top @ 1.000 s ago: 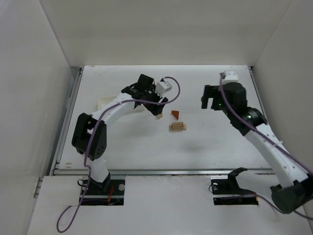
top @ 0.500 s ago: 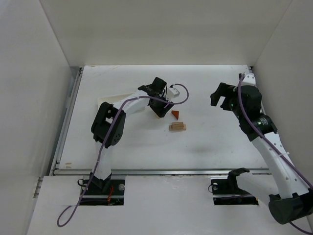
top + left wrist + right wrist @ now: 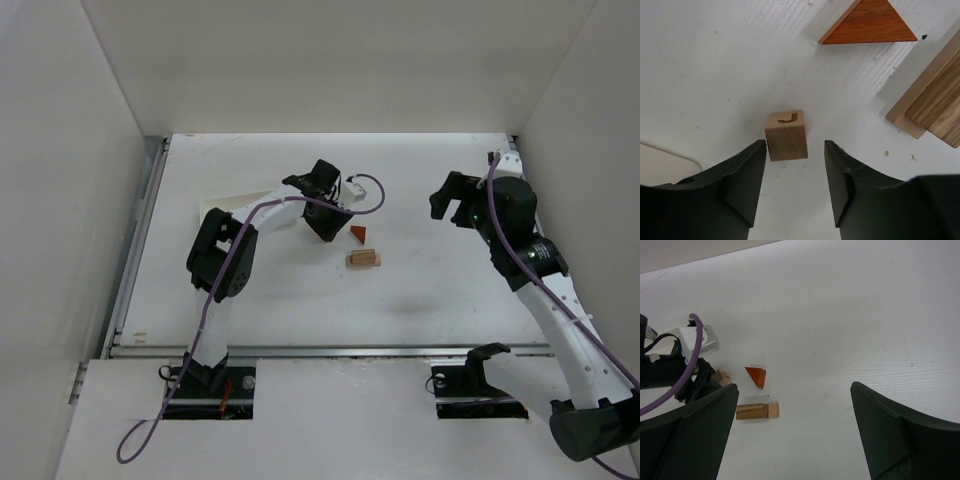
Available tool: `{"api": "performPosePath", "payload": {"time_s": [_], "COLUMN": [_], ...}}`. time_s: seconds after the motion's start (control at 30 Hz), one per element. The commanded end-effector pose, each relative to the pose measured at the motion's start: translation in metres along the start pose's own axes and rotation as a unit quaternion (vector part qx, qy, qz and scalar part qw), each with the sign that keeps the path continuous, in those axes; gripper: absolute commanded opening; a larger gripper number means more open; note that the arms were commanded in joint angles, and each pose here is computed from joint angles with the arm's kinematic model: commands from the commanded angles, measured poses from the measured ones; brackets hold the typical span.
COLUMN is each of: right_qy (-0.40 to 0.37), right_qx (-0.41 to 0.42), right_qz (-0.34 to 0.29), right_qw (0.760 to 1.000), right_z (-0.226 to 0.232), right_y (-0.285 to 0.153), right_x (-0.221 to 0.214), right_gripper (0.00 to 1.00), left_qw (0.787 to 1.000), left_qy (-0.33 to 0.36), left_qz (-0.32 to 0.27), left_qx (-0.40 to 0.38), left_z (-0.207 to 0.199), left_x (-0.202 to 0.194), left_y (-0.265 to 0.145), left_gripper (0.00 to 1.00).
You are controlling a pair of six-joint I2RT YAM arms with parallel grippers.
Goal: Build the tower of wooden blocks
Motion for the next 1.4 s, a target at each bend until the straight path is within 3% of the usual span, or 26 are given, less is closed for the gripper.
{"api": "performPosePath", "payload": {"time_s": [0.0,0.3,0.53,0.8,1.03,1.17,1.37], "right_qy": [0.0,-0.004,-0.004,-0.004,-0.003,0.009,0.033], "right_qx": [0.017,0.025,0.025,0.039,0.042,0.029,-0.009], "right_qz": [-0.029,-0.036,-0.036,-0.028,-0.034,-0.059,-0.142], "right_qw": [0.999,0.999,0.999,0.999,0.999,0.998,0.989], "right_z": [0.005,0.008,0.008,0.012,0.012,0.011,0.002], "right_y": [-0.006,-0.01,-0.013,-0.011,-0.016,-0.024,-0.057], "right_x": [0.014,0.019,0.019,0.017,0.017,0.032,0.074], "right_gripper": [1.0,1.0,1.0,1.0,1.0,1.0,1.0], "left_qw": [1.0,1.0,1.0,0.999,0.977,0.971,0.969], "left_qy": [-0.005,-0.002,-0.006,0.031,0.167,0.189,0.184], "left_qz": [0.005,0.016,0.009,-0.037,-0.104,-0.067,-0.083], "left_qx": [0.009,0.009,0.013,0.004,-0.084,-0.13,-0.145], "left_z": [0.005,0.006,0.007,0.009,-0.015,-0.044,-0.065], "left_x": [0.0,-0.005,0.002,0.039,0.079,0.073,0.079], "left_y": [-0.001,0.007,0.0,-0.044,-0.101,-0.08,-0.069], "left_gripper": [0.47,0.47,0.21,0.08,0.08,0.08,0.08]}}
Point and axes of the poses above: each gripper's point midway between its finger pads, its own y axis out along the fingers, its own z axis along the line the jaws close on, x = y × z, the point moved 3 cm from there along -y, back along the fingers, and after that the axes turned 8 degrees about y, right-handed, at the moved point
